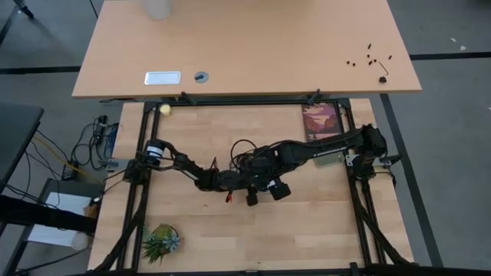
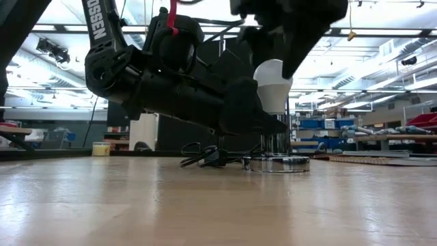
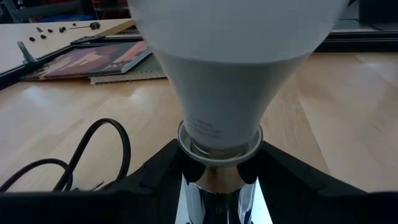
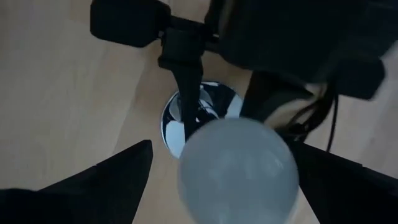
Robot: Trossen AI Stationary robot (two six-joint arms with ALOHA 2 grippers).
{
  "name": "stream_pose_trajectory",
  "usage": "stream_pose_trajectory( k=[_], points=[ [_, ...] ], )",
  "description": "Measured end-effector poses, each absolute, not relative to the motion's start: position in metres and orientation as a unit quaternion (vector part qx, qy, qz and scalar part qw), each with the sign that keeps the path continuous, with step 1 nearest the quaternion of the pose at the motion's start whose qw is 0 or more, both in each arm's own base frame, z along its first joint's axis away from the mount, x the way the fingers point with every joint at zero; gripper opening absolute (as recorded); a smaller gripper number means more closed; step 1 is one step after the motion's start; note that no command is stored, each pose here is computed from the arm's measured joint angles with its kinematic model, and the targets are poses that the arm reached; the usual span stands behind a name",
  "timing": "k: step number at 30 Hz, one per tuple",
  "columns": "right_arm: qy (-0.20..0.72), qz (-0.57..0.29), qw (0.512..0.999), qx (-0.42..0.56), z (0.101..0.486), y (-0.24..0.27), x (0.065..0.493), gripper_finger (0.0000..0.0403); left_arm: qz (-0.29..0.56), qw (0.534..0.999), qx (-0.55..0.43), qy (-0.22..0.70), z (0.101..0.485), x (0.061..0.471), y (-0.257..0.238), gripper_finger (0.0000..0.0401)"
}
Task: Screw lightbulb
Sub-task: Insert the lightbulb into the silver lamp
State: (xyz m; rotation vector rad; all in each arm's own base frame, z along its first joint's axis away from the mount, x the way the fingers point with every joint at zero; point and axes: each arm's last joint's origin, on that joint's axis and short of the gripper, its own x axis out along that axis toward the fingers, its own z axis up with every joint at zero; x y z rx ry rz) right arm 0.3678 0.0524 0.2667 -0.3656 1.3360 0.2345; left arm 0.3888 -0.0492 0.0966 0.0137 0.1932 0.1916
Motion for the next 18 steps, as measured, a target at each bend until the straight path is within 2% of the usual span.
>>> stream_pose_trajectory(
  k=[18],
  points=[
    [0.636, 0.115, 0.747, -0.153, 0.241, 0.041, 0.382, 0.0373, 0.094, 0.991, -0.001, 0.097, 0.096, 0.388, -0.05, 0.0184]
  ],
)
